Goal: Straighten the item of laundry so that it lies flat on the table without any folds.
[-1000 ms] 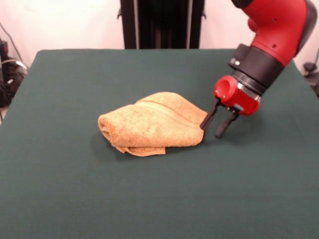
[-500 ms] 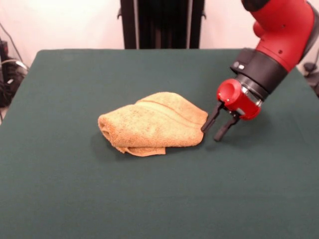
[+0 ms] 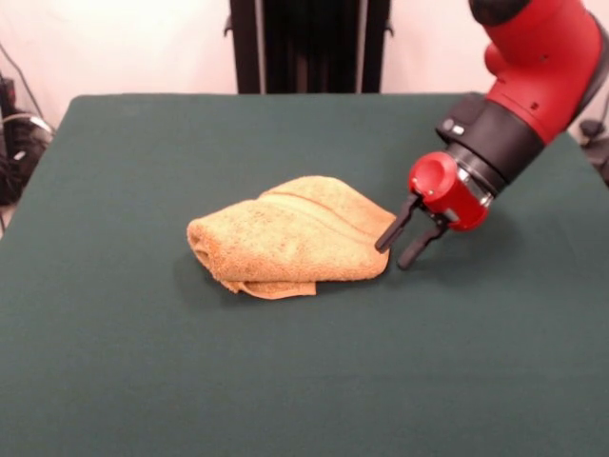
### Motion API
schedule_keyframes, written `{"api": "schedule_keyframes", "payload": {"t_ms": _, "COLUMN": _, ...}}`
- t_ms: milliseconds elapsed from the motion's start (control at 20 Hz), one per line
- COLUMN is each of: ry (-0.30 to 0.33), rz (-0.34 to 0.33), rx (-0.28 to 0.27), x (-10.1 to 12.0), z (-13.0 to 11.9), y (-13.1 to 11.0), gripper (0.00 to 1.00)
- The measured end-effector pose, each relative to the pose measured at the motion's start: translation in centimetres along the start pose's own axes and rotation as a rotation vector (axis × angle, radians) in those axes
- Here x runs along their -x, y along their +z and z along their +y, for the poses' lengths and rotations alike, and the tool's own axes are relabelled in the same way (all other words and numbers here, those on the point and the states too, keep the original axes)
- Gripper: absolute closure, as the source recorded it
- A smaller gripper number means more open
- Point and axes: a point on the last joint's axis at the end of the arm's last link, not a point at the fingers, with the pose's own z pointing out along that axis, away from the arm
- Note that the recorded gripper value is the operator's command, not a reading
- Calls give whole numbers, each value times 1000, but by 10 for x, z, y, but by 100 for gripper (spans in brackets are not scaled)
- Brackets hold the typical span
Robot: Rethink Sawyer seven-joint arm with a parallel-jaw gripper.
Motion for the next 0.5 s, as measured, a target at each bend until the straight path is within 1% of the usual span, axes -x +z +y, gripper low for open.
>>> {"api": "schedule_keyframes", "payload": {"t_ms": 250, "ry": -7, "rz": 30, "rx": -6, "x": -5, "z": -1, "y": 2, "gripper": 0}}
{"api": "schedule_keyframes", "payload": {"t_ms": 500, "ry": -8, "rz": 35, "rx": -8, "x": -6, "z": -2, "y": 2, "gripper": 0}}
